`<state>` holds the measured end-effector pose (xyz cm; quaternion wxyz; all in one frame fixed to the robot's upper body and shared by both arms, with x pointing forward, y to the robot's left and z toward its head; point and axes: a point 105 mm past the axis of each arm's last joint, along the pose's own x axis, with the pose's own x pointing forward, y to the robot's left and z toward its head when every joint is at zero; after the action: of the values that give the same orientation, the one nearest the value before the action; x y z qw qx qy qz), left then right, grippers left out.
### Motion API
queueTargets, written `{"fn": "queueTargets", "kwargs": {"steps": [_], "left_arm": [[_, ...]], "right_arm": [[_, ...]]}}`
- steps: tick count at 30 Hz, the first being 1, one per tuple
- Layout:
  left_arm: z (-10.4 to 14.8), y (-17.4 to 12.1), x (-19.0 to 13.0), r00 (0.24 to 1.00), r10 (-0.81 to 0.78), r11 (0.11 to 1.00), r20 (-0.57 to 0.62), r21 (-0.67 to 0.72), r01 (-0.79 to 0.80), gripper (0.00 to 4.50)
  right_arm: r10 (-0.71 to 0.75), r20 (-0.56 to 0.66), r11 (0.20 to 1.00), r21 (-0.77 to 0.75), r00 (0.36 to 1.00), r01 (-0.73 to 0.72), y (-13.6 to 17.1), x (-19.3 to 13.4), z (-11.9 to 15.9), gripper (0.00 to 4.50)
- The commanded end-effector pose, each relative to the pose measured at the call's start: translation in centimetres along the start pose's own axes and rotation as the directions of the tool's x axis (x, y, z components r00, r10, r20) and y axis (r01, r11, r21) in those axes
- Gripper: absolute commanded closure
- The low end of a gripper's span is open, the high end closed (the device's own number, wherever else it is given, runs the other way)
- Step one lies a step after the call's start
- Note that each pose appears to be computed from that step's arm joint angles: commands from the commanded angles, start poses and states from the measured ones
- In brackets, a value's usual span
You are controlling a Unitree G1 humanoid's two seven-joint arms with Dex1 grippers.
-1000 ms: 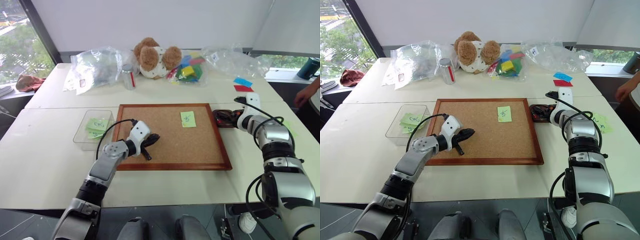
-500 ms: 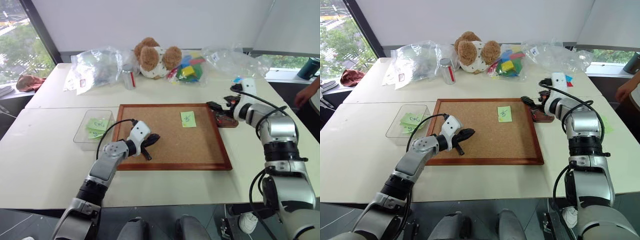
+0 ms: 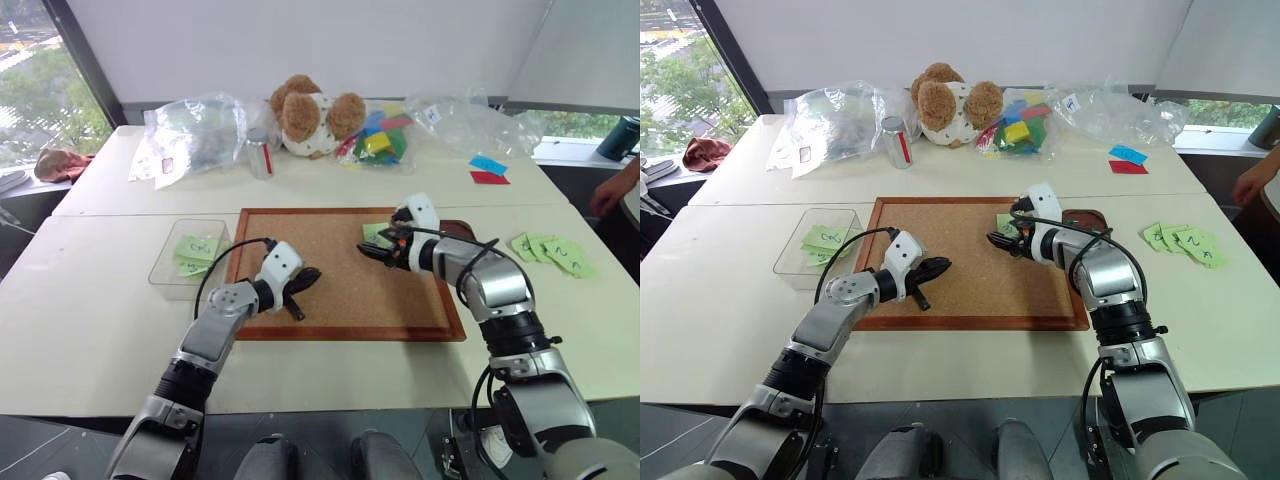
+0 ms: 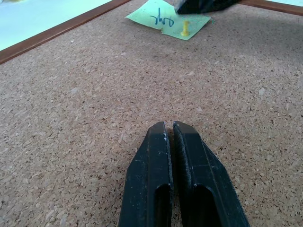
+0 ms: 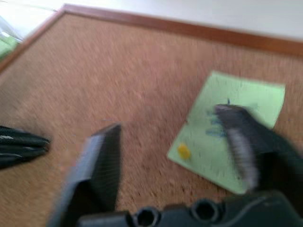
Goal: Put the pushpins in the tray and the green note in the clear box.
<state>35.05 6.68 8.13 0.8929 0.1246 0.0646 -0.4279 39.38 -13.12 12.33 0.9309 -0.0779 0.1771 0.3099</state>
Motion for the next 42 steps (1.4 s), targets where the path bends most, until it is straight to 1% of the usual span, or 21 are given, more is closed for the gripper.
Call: {"fn": "queueTargets", "kwargs": {"steps": [1,9,11,12,16,22,28,34,36,38,41,42], "left_arm": [[-3.0,-0.8,-0.3,0.995,-0.016,0.999,-0.100,-0.040,0.012,4.28],[-3.0,-0.7,-0.4,0.995,-0.016,0.999,-0.102,-0.039,0.012,4.28],[-3.1,-0.7,-0.4,0.994,-0.017,0.999,-0.104,-0.039,0.013,4.28],[-3.1,-0.7,-0.5,0.994,-0.016,0.999,-0.104,-0.038,0.012,4.28],[-3.1,-0.6,-0.4,0.995,-0.012,0.999,-0.104,-0.037,0.008,4.28],[-3.2,-0.6,-0.5,0.994,-0.011,0.999,-0.107,-0.038,0.007,4.28],[-3.4,-0.8,-0.5,0.994,-0.017,0.999,-0.112,-0.044,0.013,4.28],[-3.5,-1.0,-0.3,0.993,-0.030,0.998,-0.114,-0.050,0.024,4.28],[-2.9,-0.7,-0.2,0.995,-0.027,0.997,-0.095,-0.077,0.020,4.28],[-1.2,0.0,-0.3,0.999,-0.026,0.988,-0.033,-0.151,0.021,4.28],[1.7,1.0,-0.8,0.997,-0.041,0.963,0.063,-0.264,0.056,3.47],[2.6,1.2,-1.0,0.995,-0.049,0.954,0.088,-0.291,0.073,3.02]], "right_arm": [[-0.010,0.023,0.999,-0.040,1.000,0.011,-0.2,0.0,0.6,1.81],[-0.015,0.021,1.000,-0.027,1.000,0.016,-0.3,0.3,0.0,1.81],[-0.016,0.018,1.000,-0.025,1.000,0.016,-0.4,0.4,-0.1,2.38],[-0.017,0.017,1.000,-0.024,1.000,0.018,-0.5,0.3,-0.2,2.56],[-0.021,0.018,1.000,-0.023,1.000,0.021,-0.7,0.3,-0.2,4.49],[-0.013,0.053,0.999,-0.042,0.999,0.015,-0.6,-0.3,1.4,4.49],[0.010,0.118,0.997,-0.073,0.993,-0.002,0.1,-1.9,4.3,4.49],[0.033,0.127,0.990,-0.139,0.991,-0.016,0.9,-3.4,5.6,4.49],[0.054,0.117,0.985,-0.171,0.992,-0.034,1.5,-4.0,5.7,4.49],[0.079,0.100,0.976,-0.212,0.992,-0.056,2.0,-4.8,5.6,4.49],[0.108,0.085,0.962,-0.259,0.990,-0.083,2.7,-6.0,5.9,4.50],[0.115,0.082,0.958,-0.271,0.990,-0.089,2.9,-6.4,6.0,4.50]]}}
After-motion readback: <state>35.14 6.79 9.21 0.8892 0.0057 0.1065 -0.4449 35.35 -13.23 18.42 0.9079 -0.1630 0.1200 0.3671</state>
